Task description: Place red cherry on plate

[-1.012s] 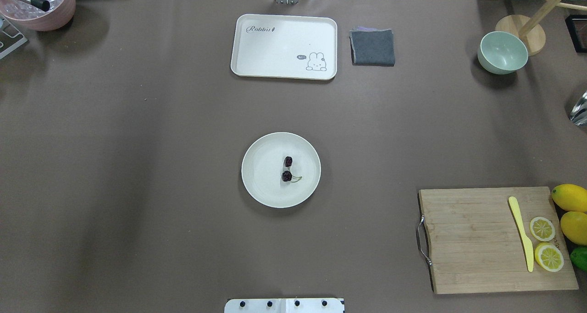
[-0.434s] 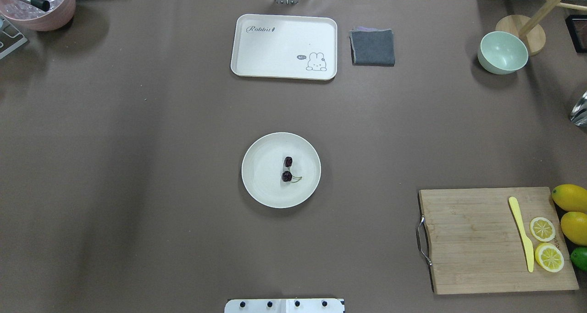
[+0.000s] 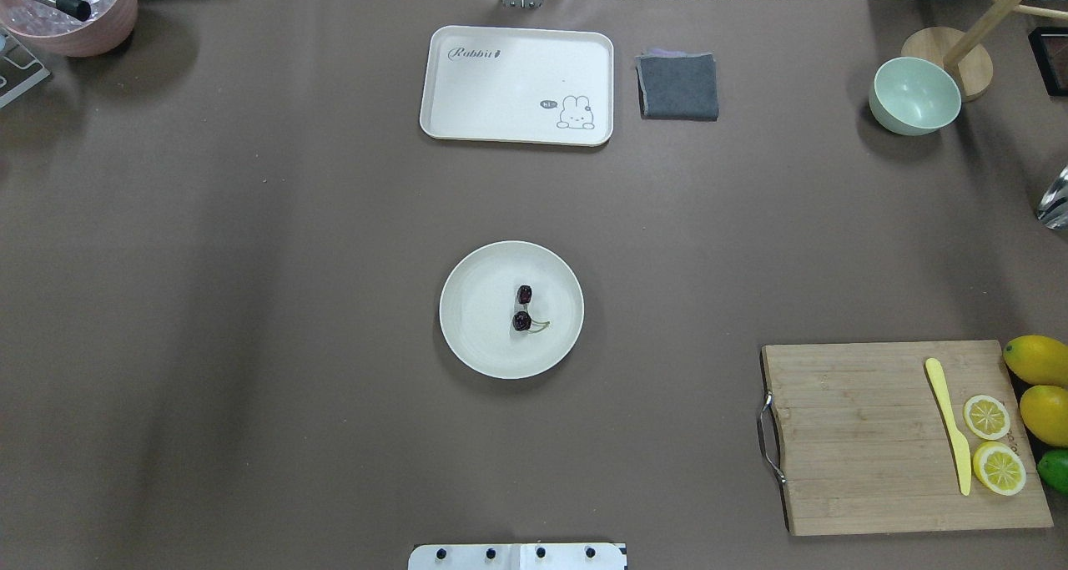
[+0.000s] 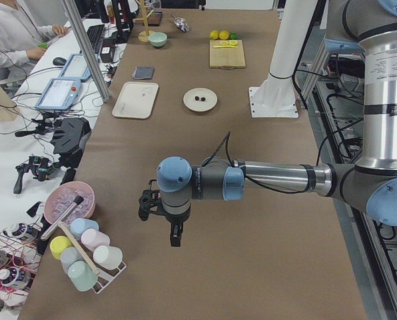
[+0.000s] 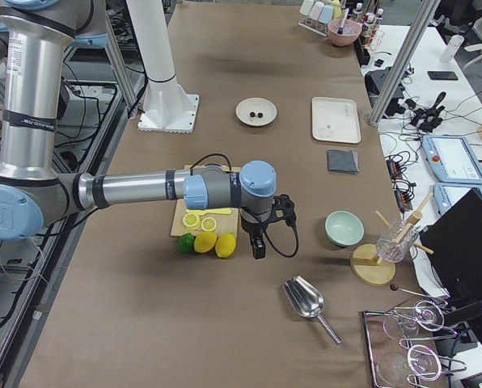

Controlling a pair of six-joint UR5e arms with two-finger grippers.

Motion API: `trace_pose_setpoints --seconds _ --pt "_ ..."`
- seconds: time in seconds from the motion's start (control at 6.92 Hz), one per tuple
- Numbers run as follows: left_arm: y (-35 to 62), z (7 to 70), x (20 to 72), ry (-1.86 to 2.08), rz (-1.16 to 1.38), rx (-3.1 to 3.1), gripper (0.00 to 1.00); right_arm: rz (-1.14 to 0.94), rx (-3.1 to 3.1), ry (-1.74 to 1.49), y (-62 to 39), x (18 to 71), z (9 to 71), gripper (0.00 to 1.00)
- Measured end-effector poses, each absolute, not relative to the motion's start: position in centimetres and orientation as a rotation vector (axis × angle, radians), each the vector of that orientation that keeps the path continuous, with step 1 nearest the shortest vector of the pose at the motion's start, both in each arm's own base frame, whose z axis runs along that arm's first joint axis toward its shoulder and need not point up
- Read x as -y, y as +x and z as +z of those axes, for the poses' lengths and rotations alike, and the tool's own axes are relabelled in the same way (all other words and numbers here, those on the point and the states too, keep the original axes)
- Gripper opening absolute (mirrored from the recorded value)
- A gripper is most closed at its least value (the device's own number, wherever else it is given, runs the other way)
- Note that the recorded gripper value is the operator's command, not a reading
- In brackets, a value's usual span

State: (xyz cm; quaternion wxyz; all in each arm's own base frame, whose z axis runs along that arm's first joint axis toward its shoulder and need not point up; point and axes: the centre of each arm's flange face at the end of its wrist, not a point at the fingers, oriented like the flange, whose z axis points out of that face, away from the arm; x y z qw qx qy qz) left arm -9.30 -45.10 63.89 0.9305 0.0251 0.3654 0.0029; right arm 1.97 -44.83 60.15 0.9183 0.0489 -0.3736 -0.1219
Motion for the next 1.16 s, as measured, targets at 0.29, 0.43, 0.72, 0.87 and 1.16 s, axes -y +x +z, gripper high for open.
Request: trace_pose_setpoints --seconds 0.29,0.43,0.72,0.87,1.16 --pt "-7.4 64.0 46.4 0.040 0.055 -0.750 0.99 -0.229 0.772 0.095 2.7 46.3 60.6 1.00" --pt "-6.9 63.4 47.2 0.049 0.068 -0.751 0.99 -0.214 0.772 0.096 3.3 46.4 60.7 1.00" --pt "-6.6 62.3 48.3 0.074 0.082 -0.758 0.99 -0.181 0.766 0.107 4.9 46.1 60.6 1.00" --pt "-6.6 61.9 49.0 0.086 0.090 -0.758 0.99 -0.168 0.758 0.118 5.7 46.1 60.4 1.00" --pt "-6.6 60.3 51.3 0.128 0.109 -0.756 0.99 -0.137 0.723 0.142 7.6 46.0 59.9 1.00"
